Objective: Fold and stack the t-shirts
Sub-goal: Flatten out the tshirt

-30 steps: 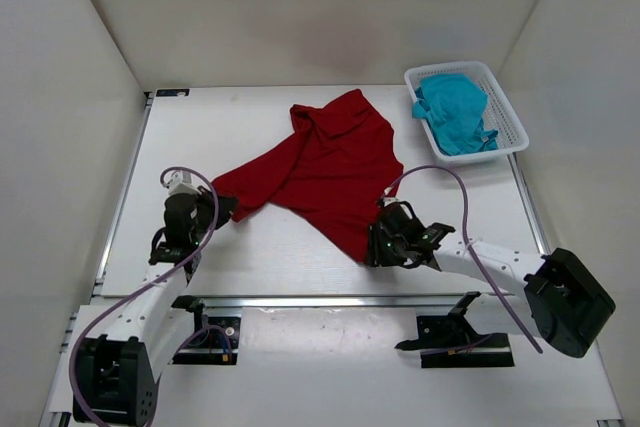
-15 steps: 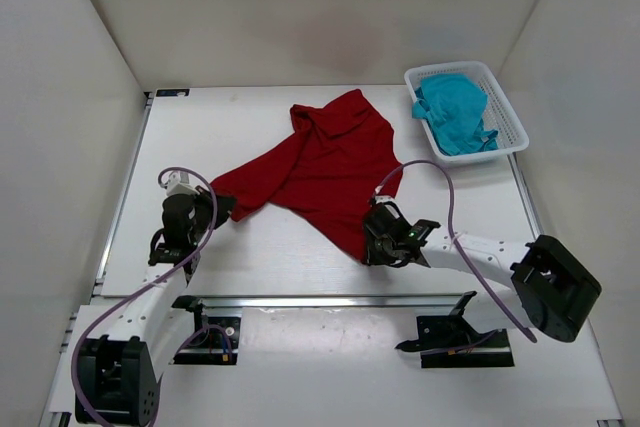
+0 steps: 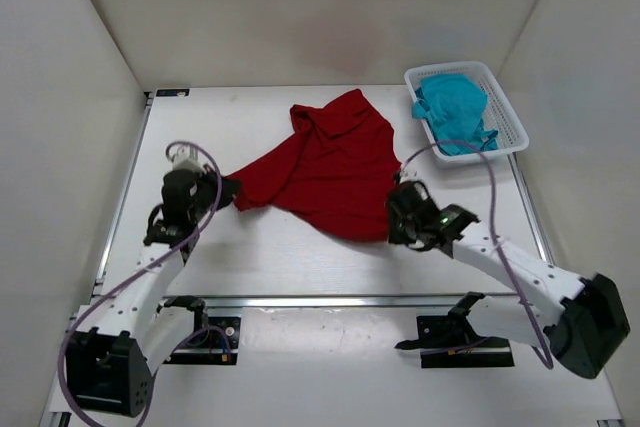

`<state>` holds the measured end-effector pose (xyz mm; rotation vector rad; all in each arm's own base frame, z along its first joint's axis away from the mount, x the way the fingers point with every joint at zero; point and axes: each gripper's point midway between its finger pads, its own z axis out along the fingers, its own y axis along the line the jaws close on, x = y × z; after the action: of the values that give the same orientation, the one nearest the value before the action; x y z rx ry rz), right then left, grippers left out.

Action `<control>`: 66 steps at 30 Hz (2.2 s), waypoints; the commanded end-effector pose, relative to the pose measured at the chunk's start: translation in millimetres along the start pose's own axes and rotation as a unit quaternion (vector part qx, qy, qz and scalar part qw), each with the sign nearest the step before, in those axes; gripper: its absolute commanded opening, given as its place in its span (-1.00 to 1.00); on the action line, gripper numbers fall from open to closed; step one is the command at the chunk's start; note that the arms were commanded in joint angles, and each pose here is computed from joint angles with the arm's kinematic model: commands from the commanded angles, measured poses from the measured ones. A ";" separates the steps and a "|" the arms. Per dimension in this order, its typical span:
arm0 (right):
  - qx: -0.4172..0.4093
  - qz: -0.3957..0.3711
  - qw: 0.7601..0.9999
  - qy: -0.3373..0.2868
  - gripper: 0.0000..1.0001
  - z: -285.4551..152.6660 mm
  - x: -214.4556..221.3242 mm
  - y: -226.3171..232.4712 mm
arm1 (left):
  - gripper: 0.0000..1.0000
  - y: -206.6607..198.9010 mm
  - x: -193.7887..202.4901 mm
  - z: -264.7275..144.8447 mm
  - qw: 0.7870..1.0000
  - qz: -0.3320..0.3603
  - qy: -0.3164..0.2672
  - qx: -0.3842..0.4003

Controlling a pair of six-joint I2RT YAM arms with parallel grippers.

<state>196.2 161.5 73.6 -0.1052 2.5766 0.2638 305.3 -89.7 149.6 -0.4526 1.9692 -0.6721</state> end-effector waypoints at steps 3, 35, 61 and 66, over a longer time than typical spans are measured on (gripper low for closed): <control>-0.010 -0.014 0.977 -0.214 -1.00 -135.8 -157.9 -0.3 | -1.00 -118.9 -110.9 -18.3 0.990 0.097 -0.037 0.100; -0.119 -0.204 0.925 -0.299 -1.00 -101.1 -370.9 77.5 | -1.00 -1.9 -158.7 26.2 0.997 0.011 -0.053 -0.054; -0.129 -0.203 0.811 -0.533 -1.00 -287.2 -431.9 54.4 | -1.00 -116.6 -362.6 -63.0 0.955 0.043 -0.286 0.061; -0.171 -0.155 0.870 -0.436 -0.99 -193.9 -291.7 40.2 | -1.00 -43.9 -249.5 -63.3 0.965 0.056 -0.256 -0.032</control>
<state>351.5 162.0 465.0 -0.4390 1.4222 0.4577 396.0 31.8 401.5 -0.4930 1.5046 -0.4885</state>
